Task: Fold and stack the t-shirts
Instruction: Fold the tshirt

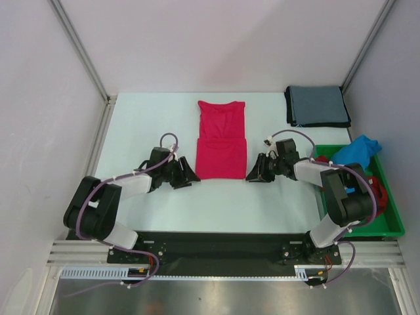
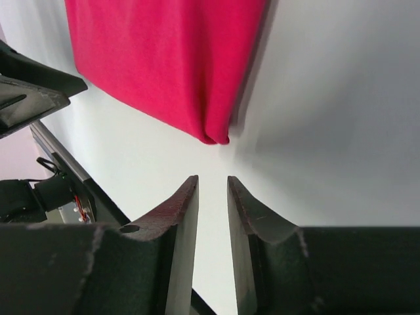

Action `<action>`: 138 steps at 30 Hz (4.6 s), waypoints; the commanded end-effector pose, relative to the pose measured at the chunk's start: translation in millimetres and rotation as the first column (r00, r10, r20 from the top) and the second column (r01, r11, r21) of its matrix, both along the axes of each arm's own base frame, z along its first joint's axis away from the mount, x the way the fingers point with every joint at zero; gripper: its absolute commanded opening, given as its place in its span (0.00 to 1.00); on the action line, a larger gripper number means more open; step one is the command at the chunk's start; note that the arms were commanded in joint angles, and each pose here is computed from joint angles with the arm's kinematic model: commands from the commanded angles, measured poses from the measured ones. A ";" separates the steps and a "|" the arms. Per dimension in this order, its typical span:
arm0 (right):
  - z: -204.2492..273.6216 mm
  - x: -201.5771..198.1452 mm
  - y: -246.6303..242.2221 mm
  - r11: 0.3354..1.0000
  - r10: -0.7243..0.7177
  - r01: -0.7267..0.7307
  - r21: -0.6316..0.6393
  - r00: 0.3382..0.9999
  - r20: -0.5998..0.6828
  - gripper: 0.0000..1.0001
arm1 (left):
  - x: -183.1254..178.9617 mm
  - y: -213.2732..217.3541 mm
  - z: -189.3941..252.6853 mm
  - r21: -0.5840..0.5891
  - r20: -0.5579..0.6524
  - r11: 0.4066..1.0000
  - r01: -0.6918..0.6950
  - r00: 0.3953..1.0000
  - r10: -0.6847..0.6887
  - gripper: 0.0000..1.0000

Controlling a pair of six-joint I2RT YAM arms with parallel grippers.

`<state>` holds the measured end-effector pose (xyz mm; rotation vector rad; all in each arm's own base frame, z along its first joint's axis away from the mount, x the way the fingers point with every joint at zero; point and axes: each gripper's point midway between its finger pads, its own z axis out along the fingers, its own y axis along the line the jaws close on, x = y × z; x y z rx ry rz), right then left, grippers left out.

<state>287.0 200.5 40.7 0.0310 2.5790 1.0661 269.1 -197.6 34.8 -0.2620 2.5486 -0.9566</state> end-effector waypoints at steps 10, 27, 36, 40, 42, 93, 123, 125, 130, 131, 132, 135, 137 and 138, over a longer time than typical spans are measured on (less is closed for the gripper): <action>-5.1 28.1 14.4 0.998 0.037 -0.041 0.039 0.995 0.097 0.29 | 37.0 -11.3 -0.9 -0.020 0.086 1.000 -0.001 0.996 0.002 0.51; -1.5 35.0 -1.3 0.999 0.003 -0.008 0.051 0.995 0.104 0.27 | 43.5 -17.0 -9.6 -0.041 0.057 0.999 0.008 0.998 -0.006 0.45; -0.1 40.1 8.6 0.994 0.013 -0.023 0.109 0.995 0.097 0.27 | 43.2 -19.8 -8.9 -0.060 0.053 0.998 0.012 0.999 -0.009 0.41; -6.2 37.8 16.7 0.993 0.030 -0.039 0.113 0.996 0.085 0.27 | 41.7 -21.5 -9.4 -0.074 0.046 0.997 0.014 0.999 -0.010 0.39; -8.7 37.3 18.5 0.993 0.033 -0.042 0.111 0.996 0.082 0.27 | 42.0 -22.2 -8.5 -0.080 0.049 0.997 0.014 0.999 -0.011 0.38; -4.9 -1.6 -20.4 0.999 -0.012 0.012 0.049 1.000 -0.009 0.15 | 16.6 3.0 -0.1 -0.020 0.051 1.000 -0.022 0.998 0.023 0.47; -29.6 -9.5 -22.1 0.804 -0.568 0.587 0.093 0.805 -0.172 0.55 | -11.9 3.8 -18.5 -0.157 -0.135 0.934 -0.322 0.943 0.303 0.65; -33.2 -13.7 -23.5 0.780 -0.603 0.621 0.079 0.779 -0.170 0.55 | -18.9 3.7 -22.0 -0.141 -0.152 0.928 -0.346 0.933 0.325 0.67; -30.3 -15.5 -23.6 0.654 -0.730 0.752 0.077 0.655 -0.194 0.55 | -21.9 -8.7 -16.0 -0.197 -0.169 0.888 -0.416 0.907 0.387 0.67; -34.3 -16.6 -28.4 0.617 -0.767 0.784 0.069 0.619 -0.168 0.54 | -21.8 -9.9 -14.5 -0.213 -0.172 0.876 -0.433 0.899 0.403 0.66; -33.6 -16.0 -27.9 0.594 -0.785 0.801 0.073 0.597 -0.167 0.53 | -19.8 -8.2 -15.2 -0.221 -0.187 0.850 -0.478 0.876 0.444 0.66; -33.5 -13.6 -25.4 0.565 -0.811 0.823 0.060 0.568 -0.141 0.53 | -18.2 -5.4 -16.6 -0.244 -0.209 0.806 -0.540 0.840 0.500 0.64; -38.1 -14.7 -32.0 0.508 -0.851 0.861 0.035 0.508 -0.134 0.51 | -17.0 -1.3 -16.4 -0.269 -0.206 0.776 -0.571 0.821 0.533 0.63; -39.9 -16.4 -31.0 0.504 -0.855 0.863 0.028 0.503 -0.131 0.51 | -15.9 -0.1 -16.6 -0.272 -0.215 0.761 -0.588 0.808 0.548 0.62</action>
